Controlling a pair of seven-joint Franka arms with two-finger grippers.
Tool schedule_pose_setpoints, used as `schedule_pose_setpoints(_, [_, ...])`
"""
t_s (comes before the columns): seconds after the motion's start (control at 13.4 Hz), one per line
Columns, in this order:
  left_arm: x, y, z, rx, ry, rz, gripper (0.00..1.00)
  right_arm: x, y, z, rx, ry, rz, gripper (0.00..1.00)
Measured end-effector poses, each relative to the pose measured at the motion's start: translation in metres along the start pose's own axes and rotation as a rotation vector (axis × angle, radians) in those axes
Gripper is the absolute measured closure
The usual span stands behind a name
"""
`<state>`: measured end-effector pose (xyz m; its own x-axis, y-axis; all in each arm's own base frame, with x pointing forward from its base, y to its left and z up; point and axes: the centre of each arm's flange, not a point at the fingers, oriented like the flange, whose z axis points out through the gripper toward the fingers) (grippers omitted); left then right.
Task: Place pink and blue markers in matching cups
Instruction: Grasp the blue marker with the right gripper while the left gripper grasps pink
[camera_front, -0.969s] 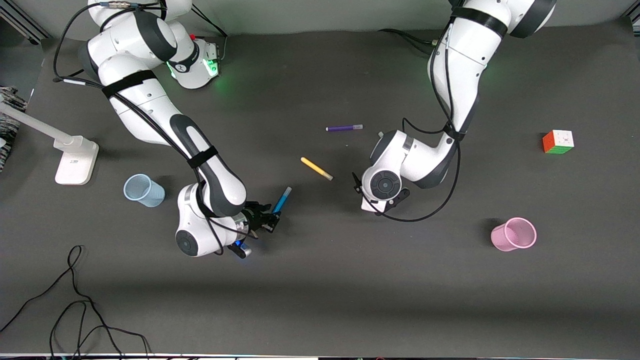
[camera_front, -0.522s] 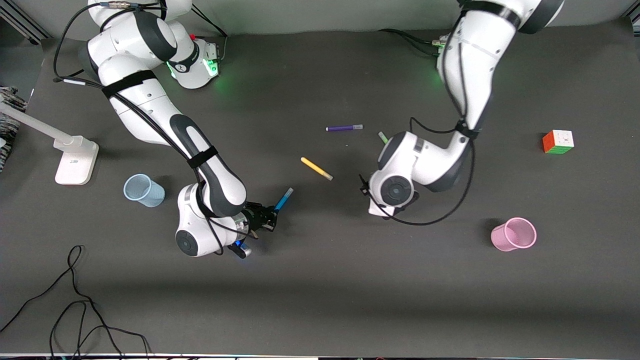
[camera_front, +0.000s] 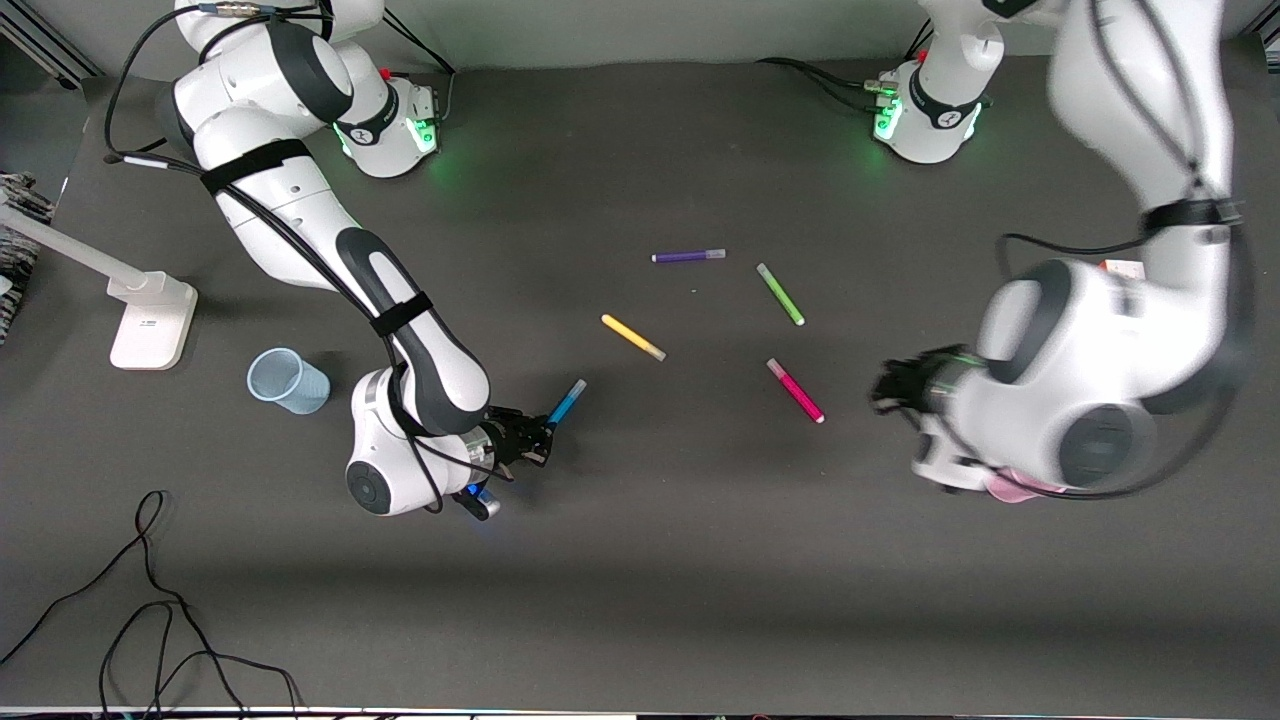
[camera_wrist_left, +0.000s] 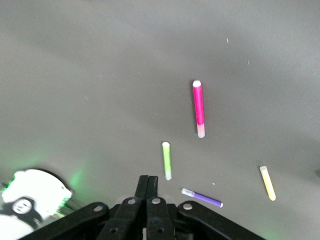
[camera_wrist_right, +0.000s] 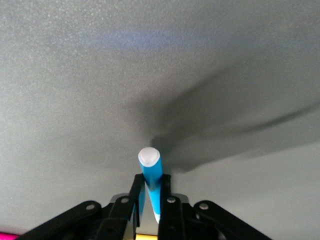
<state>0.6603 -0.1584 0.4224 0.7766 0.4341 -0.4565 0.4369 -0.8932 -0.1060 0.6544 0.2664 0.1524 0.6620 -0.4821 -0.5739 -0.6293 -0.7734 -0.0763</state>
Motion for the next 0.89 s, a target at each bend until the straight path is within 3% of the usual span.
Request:
schedule_pose_setpoints(0.22, [0.024, -0.022, 0.003, -0.015, -0.024, 0.036, 0.99, 0.0, 0.001, 0.002, -0.003, -0.002, 0.0, 0.84])
schedule_pose_setpoints(0.3, [0.025, -0.012, 0.017, -0.003, -0.043, 0.038, 0.91, 0.001, 0.001, 0.003, -0.005, -0.004, -0.001, 0.77])
schedule_pose_setpoints(0.52, [-0.006, 0.075, 0.117, 0.05, -0.021, -0.025, 0.55, 0.003, 0.004, 0.006, -0.009, -0.006, 0.001, 0.43])
schedule_pose_setpoints(0.6, [-0.026, 0.103, 0.156, 0.07, -0.004, -0.027, 0.43, 0.003, 0.004, 0.007, -0.009, -0.006, 0.001, 0.34])
schedule_pose_setpoints(0.67, [-0.042, 0.123, 0.19, 0.079, 0.016, -0.023, 0.31, 0.004, 0.004, 0.007, -0.008, -0.006, 0.001, 0.32])
schedule_pose_setpoints(0.75, [-0.052, 0.134, 0.219, 0.076, 0.037, -0.025, 0.28, 0.004, 0.004, 0.007, -0.007, -0.005, 0.0, 0.34])
schedule_pose_setpoints(0.89, [-0.053, 0.133, 0.259, 0.068, 0.059, -0.036, 0.34, 0.004, 0.004, 0.007, -0.006, -0.004, -0.012, 0.59])
